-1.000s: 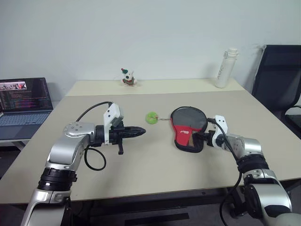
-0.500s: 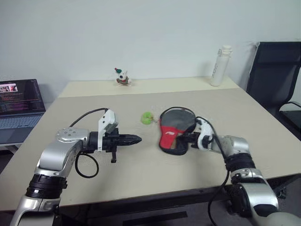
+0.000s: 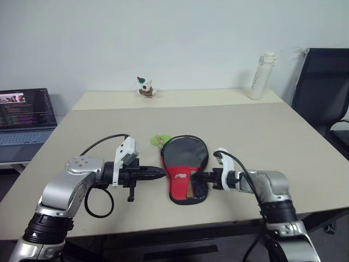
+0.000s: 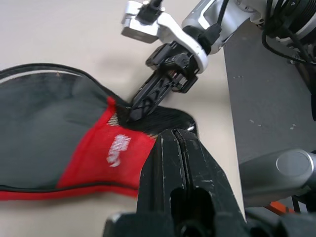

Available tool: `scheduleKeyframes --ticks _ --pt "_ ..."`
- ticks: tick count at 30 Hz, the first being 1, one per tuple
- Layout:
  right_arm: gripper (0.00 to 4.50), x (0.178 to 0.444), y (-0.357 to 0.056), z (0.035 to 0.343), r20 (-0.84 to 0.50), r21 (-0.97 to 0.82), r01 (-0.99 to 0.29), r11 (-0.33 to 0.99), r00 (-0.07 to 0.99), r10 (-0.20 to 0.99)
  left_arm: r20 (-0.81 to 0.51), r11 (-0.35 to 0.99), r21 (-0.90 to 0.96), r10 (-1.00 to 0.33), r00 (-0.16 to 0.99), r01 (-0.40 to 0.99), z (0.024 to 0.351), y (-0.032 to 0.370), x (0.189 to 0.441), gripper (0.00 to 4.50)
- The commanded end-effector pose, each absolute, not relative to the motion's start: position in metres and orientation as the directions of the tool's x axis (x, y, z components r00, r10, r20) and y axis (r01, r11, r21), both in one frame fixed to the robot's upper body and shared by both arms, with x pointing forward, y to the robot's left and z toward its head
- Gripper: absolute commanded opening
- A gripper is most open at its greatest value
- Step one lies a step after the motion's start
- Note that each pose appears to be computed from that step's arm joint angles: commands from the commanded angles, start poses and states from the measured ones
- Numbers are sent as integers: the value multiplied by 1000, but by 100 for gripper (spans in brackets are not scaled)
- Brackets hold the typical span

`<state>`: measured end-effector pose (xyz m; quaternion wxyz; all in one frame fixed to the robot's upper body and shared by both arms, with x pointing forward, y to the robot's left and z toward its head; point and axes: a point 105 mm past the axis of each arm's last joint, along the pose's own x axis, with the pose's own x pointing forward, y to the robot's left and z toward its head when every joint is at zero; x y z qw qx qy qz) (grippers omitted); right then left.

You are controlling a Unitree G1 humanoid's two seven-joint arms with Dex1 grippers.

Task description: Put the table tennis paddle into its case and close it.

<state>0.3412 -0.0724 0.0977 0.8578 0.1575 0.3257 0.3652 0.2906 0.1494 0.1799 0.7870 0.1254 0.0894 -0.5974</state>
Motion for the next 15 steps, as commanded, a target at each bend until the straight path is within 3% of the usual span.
scheduleKeyframes --ticks 1,15 --pt "2 324 -81 107 -433 511 -527 679 524 733 -284 229 115 -925 253 967 187 146 286 0" --pt "2 283 -76 92 -441 599 -419 683 539 718 -293 205 115 -928 230 972 185 141 289 0"
